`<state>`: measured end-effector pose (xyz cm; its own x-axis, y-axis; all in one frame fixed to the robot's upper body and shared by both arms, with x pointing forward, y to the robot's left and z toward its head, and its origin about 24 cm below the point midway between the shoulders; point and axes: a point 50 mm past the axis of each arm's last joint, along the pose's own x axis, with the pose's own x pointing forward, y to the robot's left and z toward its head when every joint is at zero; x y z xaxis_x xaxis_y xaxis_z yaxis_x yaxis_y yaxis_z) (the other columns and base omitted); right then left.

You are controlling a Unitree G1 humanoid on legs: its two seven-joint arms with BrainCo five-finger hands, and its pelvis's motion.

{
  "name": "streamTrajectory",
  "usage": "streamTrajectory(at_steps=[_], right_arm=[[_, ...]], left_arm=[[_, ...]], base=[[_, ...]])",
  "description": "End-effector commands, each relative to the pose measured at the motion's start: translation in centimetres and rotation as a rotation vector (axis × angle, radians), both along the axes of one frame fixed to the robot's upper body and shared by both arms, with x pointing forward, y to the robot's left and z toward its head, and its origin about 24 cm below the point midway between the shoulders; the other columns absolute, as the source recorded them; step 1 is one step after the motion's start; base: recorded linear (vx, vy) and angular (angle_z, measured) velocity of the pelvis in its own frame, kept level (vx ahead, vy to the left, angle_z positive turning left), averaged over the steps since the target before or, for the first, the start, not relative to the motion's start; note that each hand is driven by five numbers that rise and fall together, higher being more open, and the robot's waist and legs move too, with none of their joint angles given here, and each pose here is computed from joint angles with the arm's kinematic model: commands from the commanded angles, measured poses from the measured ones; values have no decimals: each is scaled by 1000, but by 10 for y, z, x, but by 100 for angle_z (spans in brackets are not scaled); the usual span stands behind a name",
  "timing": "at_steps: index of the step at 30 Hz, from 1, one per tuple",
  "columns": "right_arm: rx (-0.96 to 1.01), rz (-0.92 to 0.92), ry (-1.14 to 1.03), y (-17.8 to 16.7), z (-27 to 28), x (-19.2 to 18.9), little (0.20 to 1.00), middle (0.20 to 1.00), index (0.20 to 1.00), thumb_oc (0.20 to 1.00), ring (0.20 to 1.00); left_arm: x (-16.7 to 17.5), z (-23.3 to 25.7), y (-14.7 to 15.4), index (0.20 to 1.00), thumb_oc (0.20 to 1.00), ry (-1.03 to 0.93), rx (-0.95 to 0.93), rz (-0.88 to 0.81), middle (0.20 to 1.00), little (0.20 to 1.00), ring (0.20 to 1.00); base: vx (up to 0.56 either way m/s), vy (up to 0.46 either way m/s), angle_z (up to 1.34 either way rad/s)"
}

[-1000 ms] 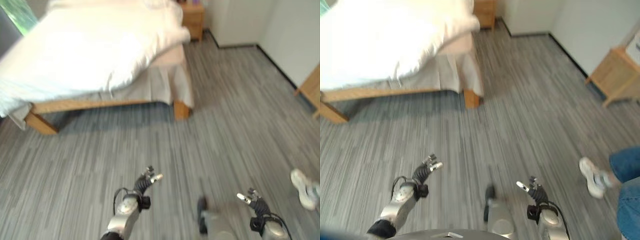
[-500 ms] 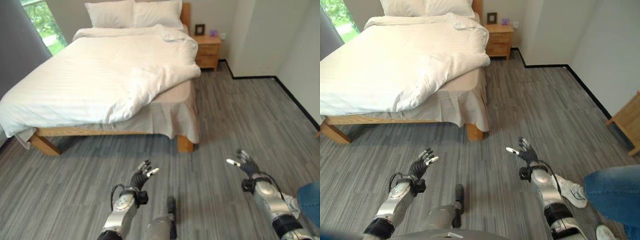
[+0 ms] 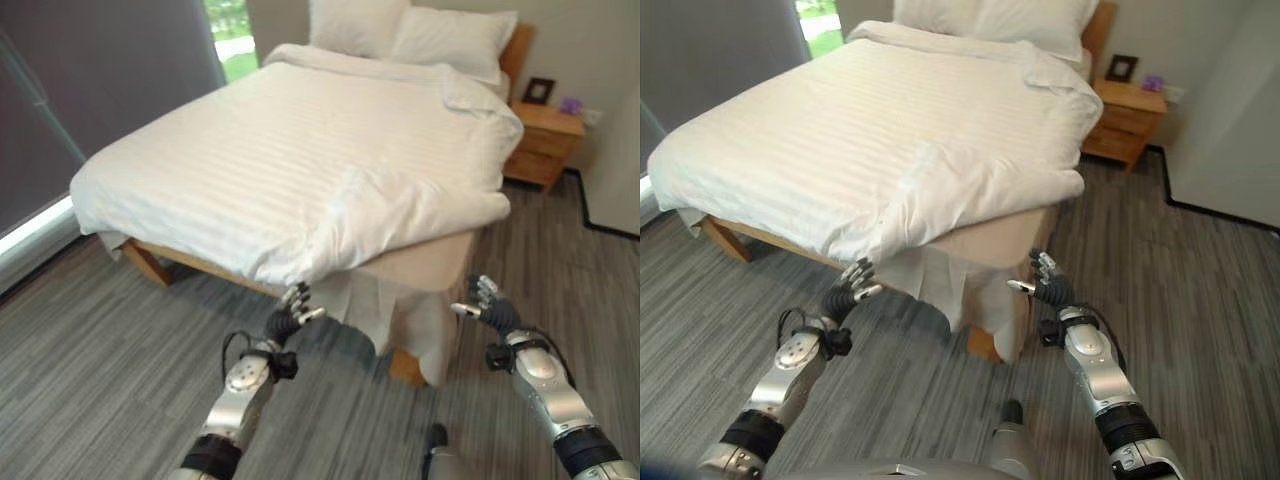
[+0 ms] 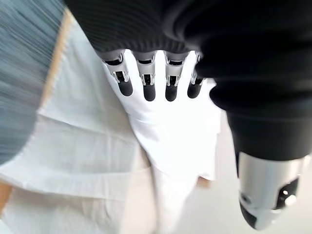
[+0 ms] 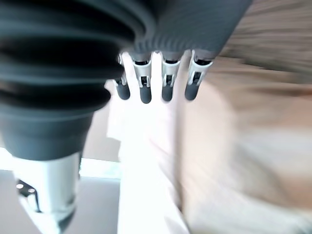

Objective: Making the bed.

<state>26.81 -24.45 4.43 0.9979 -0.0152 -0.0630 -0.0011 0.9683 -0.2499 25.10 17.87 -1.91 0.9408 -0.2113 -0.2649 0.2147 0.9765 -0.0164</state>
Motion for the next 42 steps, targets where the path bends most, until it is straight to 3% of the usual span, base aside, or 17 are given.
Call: streamTrajectory(at_steps=[1, 5, 9, 16, 28, 42], right_arm=[[-262, 20, -313, -31, 97, 23, 1000, 1000, 1000, 1000, 1000], [-572, -72, -353, -64, 169, 59, 1000, 1000, 1000, 1000, 1000], [-835, -246, -338, -83, 252, 88, 1000, 1000, 1000, 1000, 1000], [-785, -516, -288, -95, 299, 100, 1000, 1000, 1000, 1000, 1000], [-840, -685, -401, -93, 360, 81, 1000, 1000, 1000, 1000, 1000], [-962, -866, -647, -89, 459, 16, 1000, 1000, 1000, 1000, 1000]], left_arm=[[-5, 5, -35, 1000, 1000, -48, -28, -206, 1000, 1000, 1000], [-35, -12, -56, 1000, 1000, 59, -119, -324, 1000, 1000, 1000], [-45, -14, -59, 1000, 1000, 93, -132, -381, 1000, 1000, 1000], [-41, -7, -58, 1000, 1000, 96, -137, -408, 1000, 1000, 1000], [-35, 2, -60, 1000, 1000, 55, -102, -436, 1000, 1000, 1000], [-23, 28, -65, 1000, 1000, -51, -249, -342, 1000, 1000, 1000]], base=[[198, -216, 110], [134, -176, 58], [3, -90, 42], [-86, -70, 31], [-55, -25, 22], [-16, -22, -3]])
